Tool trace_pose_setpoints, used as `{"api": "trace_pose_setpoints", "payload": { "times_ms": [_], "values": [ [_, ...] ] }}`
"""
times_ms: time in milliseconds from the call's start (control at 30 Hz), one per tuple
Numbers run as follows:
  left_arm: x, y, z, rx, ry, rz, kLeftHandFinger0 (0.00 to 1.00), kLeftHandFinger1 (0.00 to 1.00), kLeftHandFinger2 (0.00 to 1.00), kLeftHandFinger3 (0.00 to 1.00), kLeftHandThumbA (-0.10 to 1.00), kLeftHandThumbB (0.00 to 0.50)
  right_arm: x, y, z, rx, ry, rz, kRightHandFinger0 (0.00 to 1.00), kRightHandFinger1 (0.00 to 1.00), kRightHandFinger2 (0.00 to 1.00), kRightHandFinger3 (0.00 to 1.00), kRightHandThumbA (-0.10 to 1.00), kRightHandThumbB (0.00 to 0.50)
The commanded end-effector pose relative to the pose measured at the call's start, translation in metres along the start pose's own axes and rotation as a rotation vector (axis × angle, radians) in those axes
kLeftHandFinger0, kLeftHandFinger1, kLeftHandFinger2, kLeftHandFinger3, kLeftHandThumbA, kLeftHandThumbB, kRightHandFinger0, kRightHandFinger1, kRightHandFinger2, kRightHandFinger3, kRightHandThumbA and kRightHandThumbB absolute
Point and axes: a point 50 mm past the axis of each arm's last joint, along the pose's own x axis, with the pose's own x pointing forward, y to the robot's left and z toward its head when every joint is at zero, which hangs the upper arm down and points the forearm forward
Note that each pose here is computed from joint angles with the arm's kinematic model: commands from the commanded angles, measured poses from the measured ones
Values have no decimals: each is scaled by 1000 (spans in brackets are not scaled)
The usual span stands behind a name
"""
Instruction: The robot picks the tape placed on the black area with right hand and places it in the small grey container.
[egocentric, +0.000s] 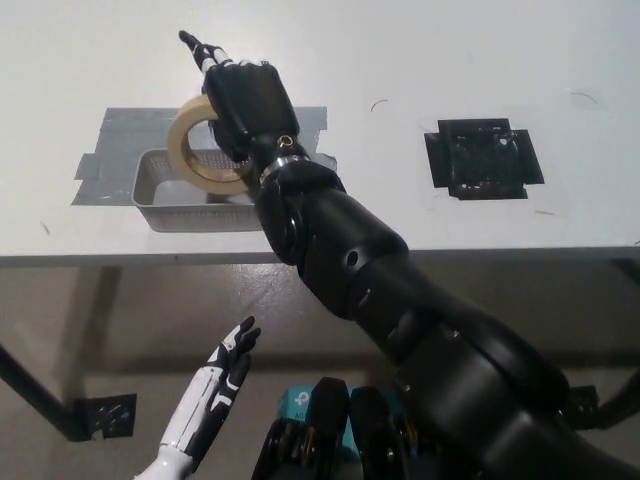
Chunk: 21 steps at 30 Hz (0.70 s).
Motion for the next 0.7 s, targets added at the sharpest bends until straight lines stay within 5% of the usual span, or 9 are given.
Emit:
{"api": "trace_pose_setpoints", "payload": {
  "times_ms": [0,100,200,233,267,300,333,500,667],
  "values": [
    [0,1,10,6,-37,-33,1000,1000,1000,1000,1000,182,17,-21,29,9,-58,-37,1,459,909,987,-100,123],
    [0,-2,11,-5,-42,-38,1000,1000,1000,1000,1000,176,15,-18,27,-5,-47,-18,0,469,865,947,-100,118],
    [0,0,12,-9,-45,-36,1000,1000,1000,1000,997,179,15,-16,26,-4,-26,5,80,427,701,793,185,126],
    [0,0,12,9,-52,-35,1000,1000,1000,1000,1000,172,15,-16,24,40,9,25,437,844,1000,1000,316,189],
    [0,-1,12,21,-58,-37,1000,1000,1000,1000,1000,163,15,-15,22,62,21,35,652,999,1000,1000,396,232],
    [0,-1,12,22,-59,-38,1000,1000,1000,1000,1000,161,15,-15,22,65,23,36,768,1000,1000,1000,426,245],
    [0,0,12,21,-62,-41,1000,1000,1000,1000,1000,152,14,-14,20,72,36,48,1000,1000,1000,1000,542,304],
    [-1,-1,12,23,-62,-44,1000,1000,1000,1000,1000,149,11,-10,11,71,60,58,1000,1000,1000,1000,724,356],
    [-1,-1,14,19,-56,-43,1000,1000,1000,1000,1000,155,11,-14,8,103,76,13,1000,1000,1000,1000,715,354]
  ]
}}
